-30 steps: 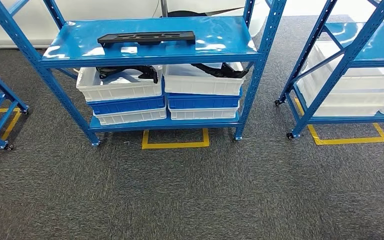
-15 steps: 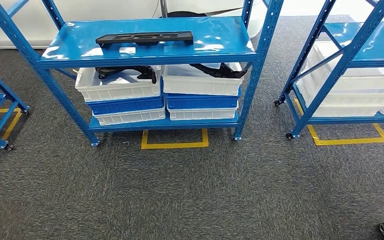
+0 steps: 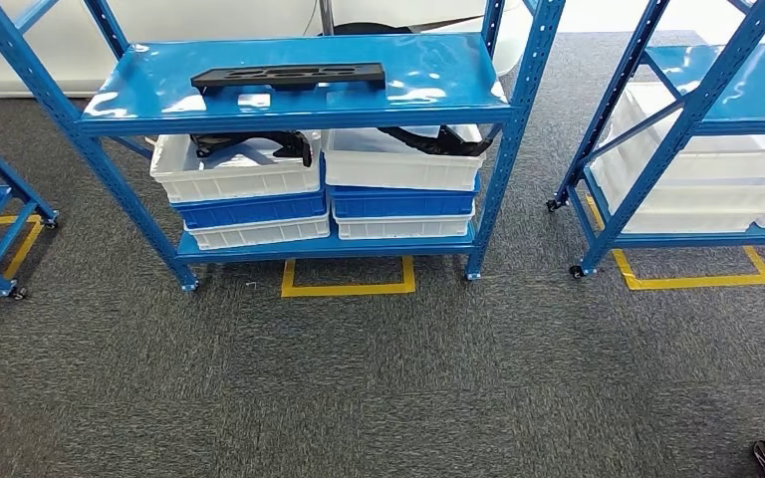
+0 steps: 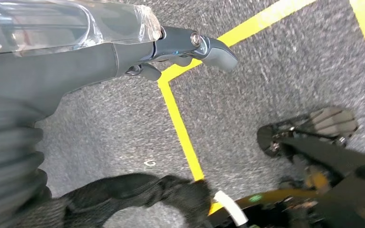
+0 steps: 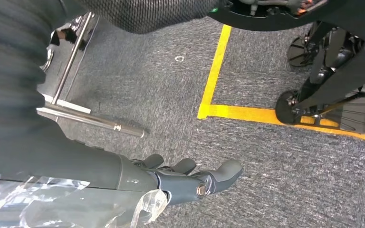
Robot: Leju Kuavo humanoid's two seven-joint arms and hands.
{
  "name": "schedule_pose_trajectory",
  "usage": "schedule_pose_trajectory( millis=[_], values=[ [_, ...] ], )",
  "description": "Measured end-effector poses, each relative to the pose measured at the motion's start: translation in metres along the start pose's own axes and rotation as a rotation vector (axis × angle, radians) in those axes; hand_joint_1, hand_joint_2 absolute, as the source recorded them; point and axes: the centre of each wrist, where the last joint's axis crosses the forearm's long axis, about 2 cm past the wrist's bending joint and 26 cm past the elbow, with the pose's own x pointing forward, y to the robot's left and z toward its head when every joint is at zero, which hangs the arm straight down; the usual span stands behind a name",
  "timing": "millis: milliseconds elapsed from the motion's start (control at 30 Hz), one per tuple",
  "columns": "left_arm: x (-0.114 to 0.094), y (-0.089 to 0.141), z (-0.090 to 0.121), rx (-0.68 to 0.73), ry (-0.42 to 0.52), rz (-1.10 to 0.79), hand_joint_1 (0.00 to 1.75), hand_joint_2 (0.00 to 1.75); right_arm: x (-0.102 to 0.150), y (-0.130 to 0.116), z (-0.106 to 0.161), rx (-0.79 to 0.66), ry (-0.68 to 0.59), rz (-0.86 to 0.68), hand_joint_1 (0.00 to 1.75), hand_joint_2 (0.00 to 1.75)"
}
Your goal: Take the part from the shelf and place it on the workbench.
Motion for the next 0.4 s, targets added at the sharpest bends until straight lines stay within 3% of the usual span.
schedule_pose_trajectory(
  millis=[400],
  values=[
    [0.024, -0.018, -0.003, 0.061, 0.003, 0.064, 0.00, 1.75, 0.020, 0.010, -0.003, -0.039, 0.047, 0.010, 0.00, 1.75]
  ],
)
